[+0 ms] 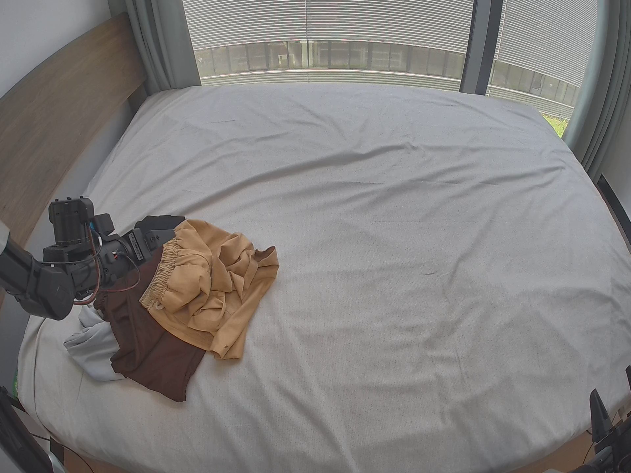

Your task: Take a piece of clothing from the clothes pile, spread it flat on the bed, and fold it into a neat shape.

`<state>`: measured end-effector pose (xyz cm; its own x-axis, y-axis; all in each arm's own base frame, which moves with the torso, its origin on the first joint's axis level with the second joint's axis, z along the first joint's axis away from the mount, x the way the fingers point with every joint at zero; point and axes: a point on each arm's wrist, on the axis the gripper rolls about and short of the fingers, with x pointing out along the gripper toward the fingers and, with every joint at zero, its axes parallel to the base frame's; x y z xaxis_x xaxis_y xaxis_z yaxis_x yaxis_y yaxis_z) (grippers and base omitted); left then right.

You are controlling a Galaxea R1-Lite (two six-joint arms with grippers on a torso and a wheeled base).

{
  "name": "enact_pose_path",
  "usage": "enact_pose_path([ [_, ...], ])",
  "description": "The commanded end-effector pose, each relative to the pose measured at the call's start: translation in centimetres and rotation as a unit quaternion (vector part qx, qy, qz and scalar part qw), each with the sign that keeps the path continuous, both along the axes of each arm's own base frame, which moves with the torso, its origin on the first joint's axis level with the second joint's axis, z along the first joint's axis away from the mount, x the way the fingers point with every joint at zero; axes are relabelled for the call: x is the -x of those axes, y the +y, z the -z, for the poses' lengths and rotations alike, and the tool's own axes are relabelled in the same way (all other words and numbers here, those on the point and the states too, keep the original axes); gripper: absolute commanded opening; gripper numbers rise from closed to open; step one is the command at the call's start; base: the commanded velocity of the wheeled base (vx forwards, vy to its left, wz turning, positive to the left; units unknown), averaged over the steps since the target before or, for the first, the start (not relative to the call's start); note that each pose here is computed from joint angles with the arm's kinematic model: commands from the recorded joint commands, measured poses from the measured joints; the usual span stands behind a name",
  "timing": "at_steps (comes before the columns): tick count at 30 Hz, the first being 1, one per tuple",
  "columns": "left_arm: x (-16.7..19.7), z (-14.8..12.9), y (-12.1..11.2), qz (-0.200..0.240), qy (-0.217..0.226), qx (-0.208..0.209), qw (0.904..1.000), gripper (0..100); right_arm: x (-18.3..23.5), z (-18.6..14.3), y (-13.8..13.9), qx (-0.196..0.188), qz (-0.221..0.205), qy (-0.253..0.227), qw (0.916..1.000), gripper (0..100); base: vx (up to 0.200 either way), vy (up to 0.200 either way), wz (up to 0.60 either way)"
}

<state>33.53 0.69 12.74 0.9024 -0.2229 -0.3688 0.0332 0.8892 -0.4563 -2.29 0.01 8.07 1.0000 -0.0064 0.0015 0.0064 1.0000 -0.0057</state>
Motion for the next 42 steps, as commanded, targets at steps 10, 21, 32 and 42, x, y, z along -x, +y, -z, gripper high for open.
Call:
enact_pose_path([
  [10, -2.3, 3.8, 0.1, 0.013, 0.051, 0.024, 0.9983, 100, -0.1, 0.5, 0.0, 0.000, 0.000, 0.004, 1.0000, 100, 0.000, 0.000, 0.00],
  [21, -2.9, 5.2, -0.3, 0.034, 0.067, 0.034, 0.9966, 100, -0.1, 0.5, 0.0, 0.000, 0.001, 0.005, 1.0000, 100, 0.000, 0.000, 0.00],
  [32, -4.3, 5.3, -0.5, 0.028, 0.055, 0.052, 0.9967, 100, -0.1, 0.5, 0.0, 0.000, 0.001, 0.004, 1.0000, 100, 0.000, 0.000, 0.00],
  [42, -4.6, 6.2, -1.3, 0.035, 0.056, 0.055, 0.9963, 0, -0.1, 0.5, 0.0, -0.002, 0.001, 0.004, 1.0000, 100, 0.000, 0.000, 0.00],
])
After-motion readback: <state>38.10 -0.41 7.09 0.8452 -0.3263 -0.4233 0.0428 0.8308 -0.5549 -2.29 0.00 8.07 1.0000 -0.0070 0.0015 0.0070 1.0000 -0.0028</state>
